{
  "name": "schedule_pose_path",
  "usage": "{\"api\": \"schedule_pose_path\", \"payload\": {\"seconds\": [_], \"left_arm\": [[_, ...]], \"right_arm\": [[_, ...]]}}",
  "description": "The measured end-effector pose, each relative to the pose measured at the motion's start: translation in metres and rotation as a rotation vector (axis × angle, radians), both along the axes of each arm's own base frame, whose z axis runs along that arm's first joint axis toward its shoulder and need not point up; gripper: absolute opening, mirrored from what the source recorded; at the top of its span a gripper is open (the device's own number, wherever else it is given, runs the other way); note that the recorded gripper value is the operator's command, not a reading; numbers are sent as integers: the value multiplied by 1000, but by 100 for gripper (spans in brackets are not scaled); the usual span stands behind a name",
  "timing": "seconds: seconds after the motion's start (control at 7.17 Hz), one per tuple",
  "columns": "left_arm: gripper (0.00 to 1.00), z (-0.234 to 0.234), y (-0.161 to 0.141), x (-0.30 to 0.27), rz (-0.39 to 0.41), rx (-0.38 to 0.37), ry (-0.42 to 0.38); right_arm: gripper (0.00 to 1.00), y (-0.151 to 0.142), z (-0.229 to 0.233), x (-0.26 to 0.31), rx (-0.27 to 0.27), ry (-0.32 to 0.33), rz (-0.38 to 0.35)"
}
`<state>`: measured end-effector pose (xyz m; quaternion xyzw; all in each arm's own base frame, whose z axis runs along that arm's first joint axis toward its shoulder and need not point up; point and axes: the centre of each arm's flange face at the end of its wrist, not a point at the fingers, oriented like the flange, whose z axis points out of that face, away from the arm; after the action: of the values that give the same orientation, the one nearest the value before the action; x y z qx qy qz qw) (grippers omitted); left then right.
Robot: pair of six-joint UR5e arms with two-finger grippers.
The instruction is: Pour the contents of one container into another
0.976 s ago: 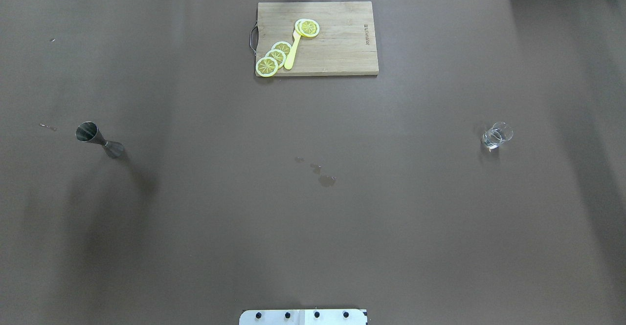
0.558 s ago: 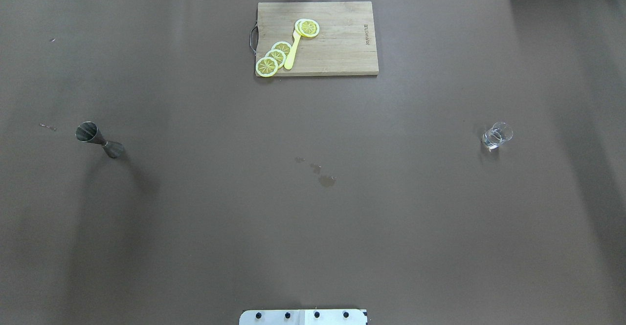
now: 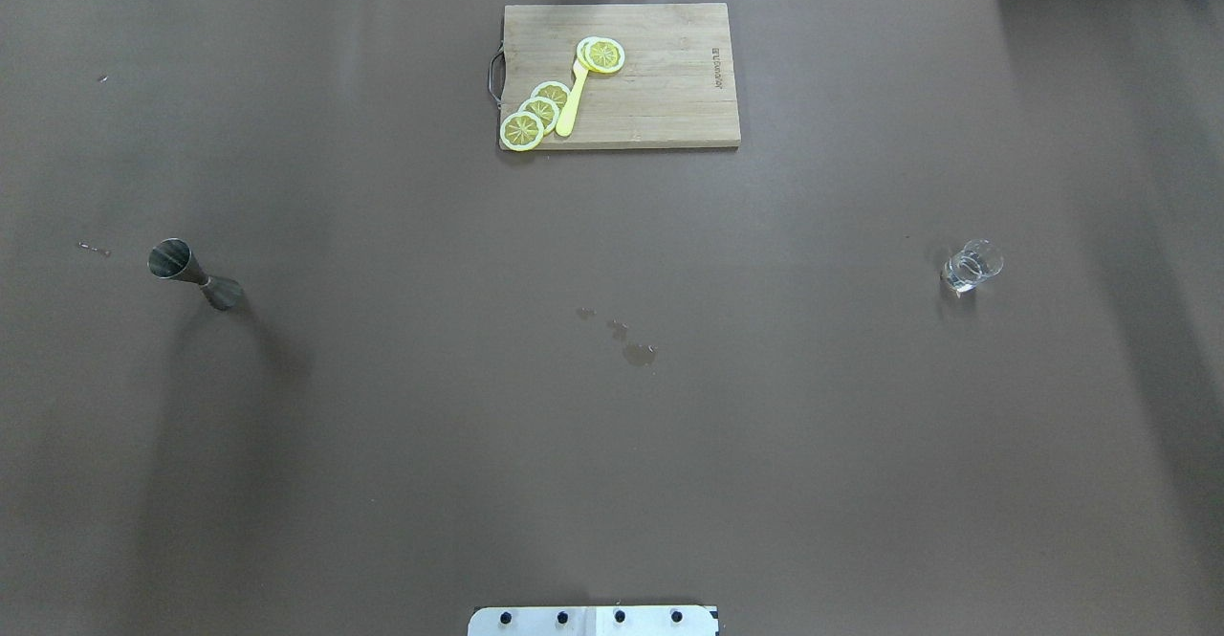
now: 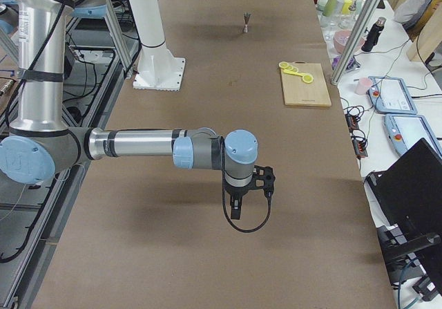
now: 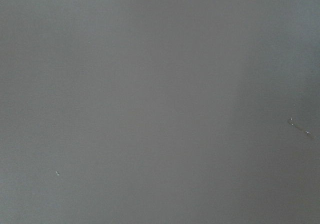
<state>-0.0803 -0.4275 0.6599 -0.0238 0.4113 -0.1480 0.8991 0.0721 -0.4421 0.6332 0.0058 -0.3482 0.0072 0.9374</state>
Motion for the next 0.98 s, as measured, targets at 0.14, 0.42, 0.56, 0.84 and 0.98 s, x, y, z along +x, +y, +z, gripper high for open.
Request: {"api": "schedule_pose_path", "payload": {"seconds": [0.14,0.42,0.56,0.84,0.98], "left_arm": [[99,-14,-3,0,1,-20,0],[99,-27,-6,2,5,-30,0],[99,-28,-7,3,8,-30,0],[99,-28,-6,3,10,-28,1],[99,-26,-6,3,9,-28,1]], "right_arm": [[100,0,0,0,0,-1,0],[100,0,0,0,0,-2,0],[100,0,0,0,0,-2,0],[100,1,1,0,-2,-2,0],[100,1,1,0,-3,-2,2]]}}
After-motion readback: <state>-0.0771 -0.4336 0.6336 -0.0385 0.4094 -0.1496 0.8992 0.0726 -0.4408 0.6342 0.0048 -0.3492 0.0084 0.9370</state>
